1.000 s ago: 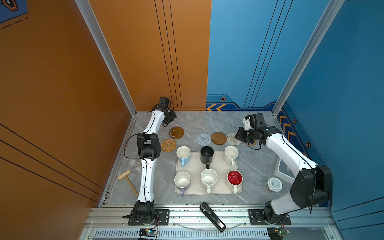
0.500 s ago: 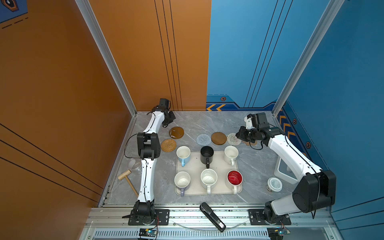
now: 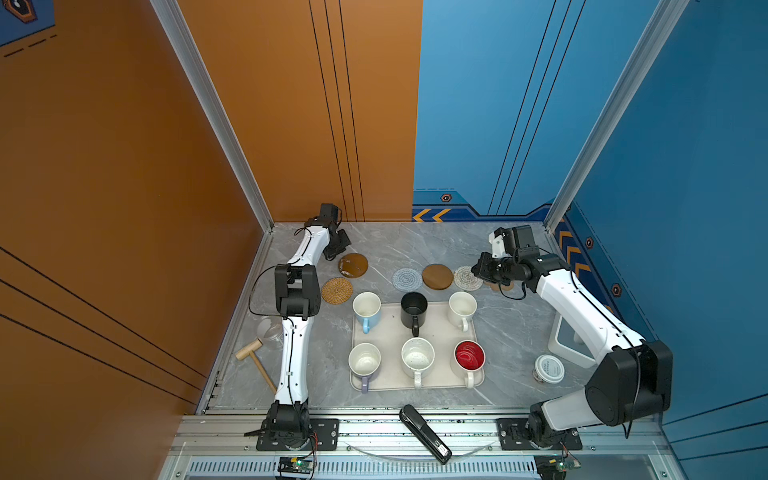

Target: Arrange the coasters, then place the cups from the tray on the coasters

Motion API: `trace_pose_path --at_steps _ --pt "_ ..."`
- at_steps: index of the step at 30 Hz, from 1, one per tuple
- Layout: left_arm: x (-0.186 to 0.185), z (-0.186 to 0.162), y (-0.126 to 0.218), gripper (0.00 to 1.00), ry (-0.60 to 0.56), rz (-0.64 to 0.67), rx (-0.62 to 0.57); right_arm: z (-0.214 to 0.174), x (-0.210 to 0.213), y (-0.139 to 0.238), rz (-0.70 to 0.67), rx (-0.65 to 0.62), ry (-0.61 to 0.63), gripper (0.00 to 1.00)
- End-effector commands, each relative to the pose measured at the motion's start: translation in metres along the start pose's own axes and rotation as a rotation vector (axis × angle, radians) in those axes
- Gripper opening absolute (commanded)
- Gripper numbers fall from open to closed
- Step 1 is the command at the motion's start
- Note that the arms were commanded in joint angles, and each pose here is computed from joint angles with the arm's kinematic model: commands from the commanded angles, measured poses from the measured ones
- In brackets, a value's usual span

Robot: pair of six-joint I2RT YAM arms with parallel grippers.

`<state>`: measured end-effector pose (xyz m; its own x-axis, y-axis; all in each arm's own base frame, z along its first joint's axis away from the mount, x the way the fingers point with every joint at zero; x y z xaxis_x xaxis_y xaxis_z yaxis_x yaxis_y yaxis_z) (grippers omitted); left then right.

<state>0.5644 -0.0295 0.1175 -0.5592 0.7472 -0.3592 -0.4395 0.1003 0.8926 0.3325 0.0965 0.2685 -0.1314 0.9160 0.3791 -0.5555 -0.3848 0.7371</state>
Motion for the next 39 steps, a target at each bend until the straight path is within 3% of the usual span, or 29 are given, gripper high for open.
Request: trace_pose_path --at_steps 1,19,39 --pt "0.007 -0.007 -0.004 0.00 -0.008 0.025 0.036 -0.003 0.001 -0.001 0.005 0.016 -0.004 0.03" --pt "-0.006 -0.041 -0.015 0.00 -0.085 0.018 0.116 -0.006 0.003 -0.008 0.013 0.032 0.000 0.03" --pt "-0.017 -0.086 0.000 0.00 -0.175 0.028 0.180 -0.012 0.001 -0.016 0.033 0.046 -0.006 0.03"
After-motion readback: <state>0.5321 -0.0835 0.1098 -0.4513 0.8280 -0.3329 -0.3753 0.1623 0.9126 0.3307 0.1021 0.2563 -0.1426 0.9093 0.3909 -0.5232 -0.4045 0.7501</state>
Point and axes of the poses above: each gripper's point midway between its finger pads, its own y axis back along the fingers, its own x axis along the line the jaws close on, z = x × y, the point moved 9 cm from there along y, back along the fingers, and after that the axes turned 11 degrees about y, right-handed, at the moved point
